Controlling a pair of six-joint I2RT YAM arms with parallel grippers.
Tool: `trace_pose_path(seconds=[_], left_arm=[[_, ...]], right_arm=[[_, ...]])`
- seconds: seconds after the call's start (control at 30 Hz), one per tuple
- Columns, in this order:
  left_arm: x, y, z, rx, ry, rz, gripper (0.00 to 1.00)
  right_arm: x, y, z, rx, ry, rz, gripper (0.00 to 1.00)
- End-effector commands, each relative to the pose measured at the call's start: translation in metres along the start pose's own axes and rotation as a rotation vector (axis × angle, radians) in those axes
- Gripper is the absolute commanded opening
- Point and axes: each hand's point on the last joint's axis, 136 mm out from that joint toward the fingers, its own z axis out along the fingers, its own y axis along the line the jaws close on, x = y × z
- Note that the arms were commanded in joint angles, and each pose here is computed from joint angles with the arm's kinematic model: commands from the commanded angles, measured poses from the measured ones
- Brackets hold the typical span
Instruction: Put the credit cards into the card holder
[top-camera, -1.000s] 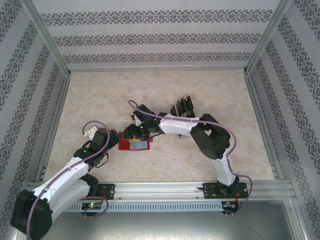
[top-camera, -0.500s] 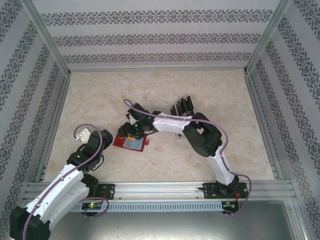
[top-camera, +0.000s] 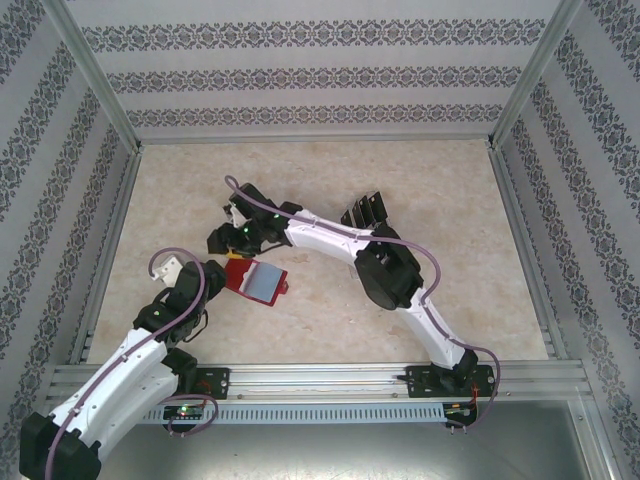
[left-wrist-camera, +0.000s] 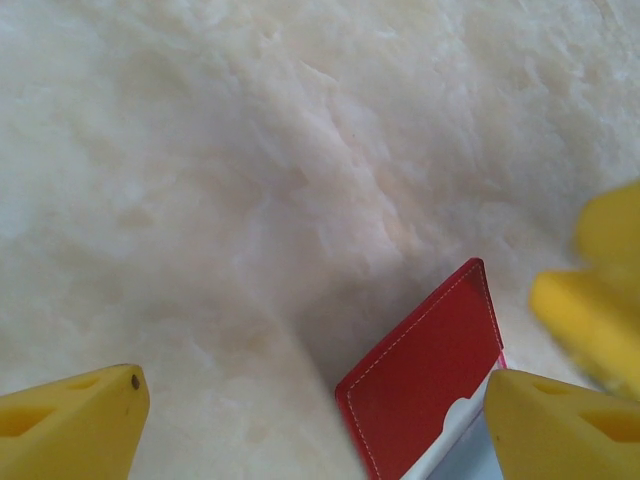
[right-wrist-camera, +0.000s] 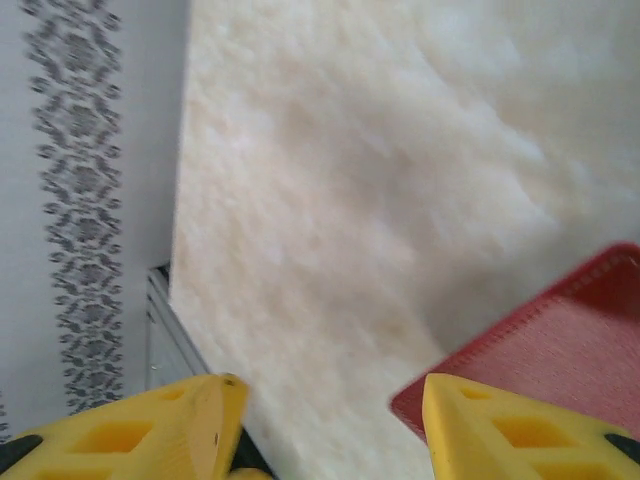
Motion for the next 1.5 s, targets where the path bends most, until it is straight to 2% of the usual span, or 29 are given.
trace_pose_path(seconds=[0.0, 0.1, 0.23, 0.33, 0.43, 0.73, 0.93, 1.03, 1.17, 1.27, 1.47], left_arm=[[0.007, -0.011, 0.006, 0.039, 0.042, 0.058, 0.87], [0.015, -0.023, 0.01, 0.062, 0.1, 0.129, 0.87], [0.024, -0.037, 0.015, 0.074, 0.182, 0.246, 0.88], [0.031, -0.041, 0.019, 0.065, 0.224, 0.304, 0.89], [0.032, -0.044, 0.022, 0.065, 0.235, 0.332, 0.89], [0.031, -0.055, 0.026, 0.06, 0.259, 0.4, 0.89], [0.033, -0.069, 0.026, 0.078, 0.282, 0.478, 0.89], [0.034, -0.078, 0.024, 0.101, 0.284, 0.519, 0.89], [0.042, -0.092, 0.021, 0.141, 0.295, 0.571, 0.89], [0.05, -0.102, 0.02, 0.164, 0.313, 0.624, 0.89], [0.072, -0.116, 0.025, 0.173, 0.362, 0.728, 0.89]], right_arm=[[-0.015, 0.007, -0.032, 0.045, -0.069, -0.047, 0.56], [-0.003, -0.011, -0.062, 0.167, -0.124, -0.083, 0.56], [0.028, -0.065, -0.1, 0.393, -0.18, -0.088, 0.61], [0.05, -0.103, -0.113, 0.507, -0.172, -0.073, 0.63], [0.068, -0.122, -0.108, 0.524, -0.132, -0.047, 0.64], [0.084, -0.129, -0.089, 0.517, -0.087, -0.042, 0.63], [0.101, -0.146, -0.083, 0.524, -0.048, -0.015, 0.55], [0.109, -0.151, -0.082, 0.519, -0.035, -0.006, 0.42], [0.116, -0.156, -0.085, 0.519, -0.028, -0.005, 0.16], [0.121, -0.16, -0.091, 0.531, -0.027, -0.021, 0.0], [0.128, -0.171, -0.111, 0.559, -0.037, -0.045, 0.0]])
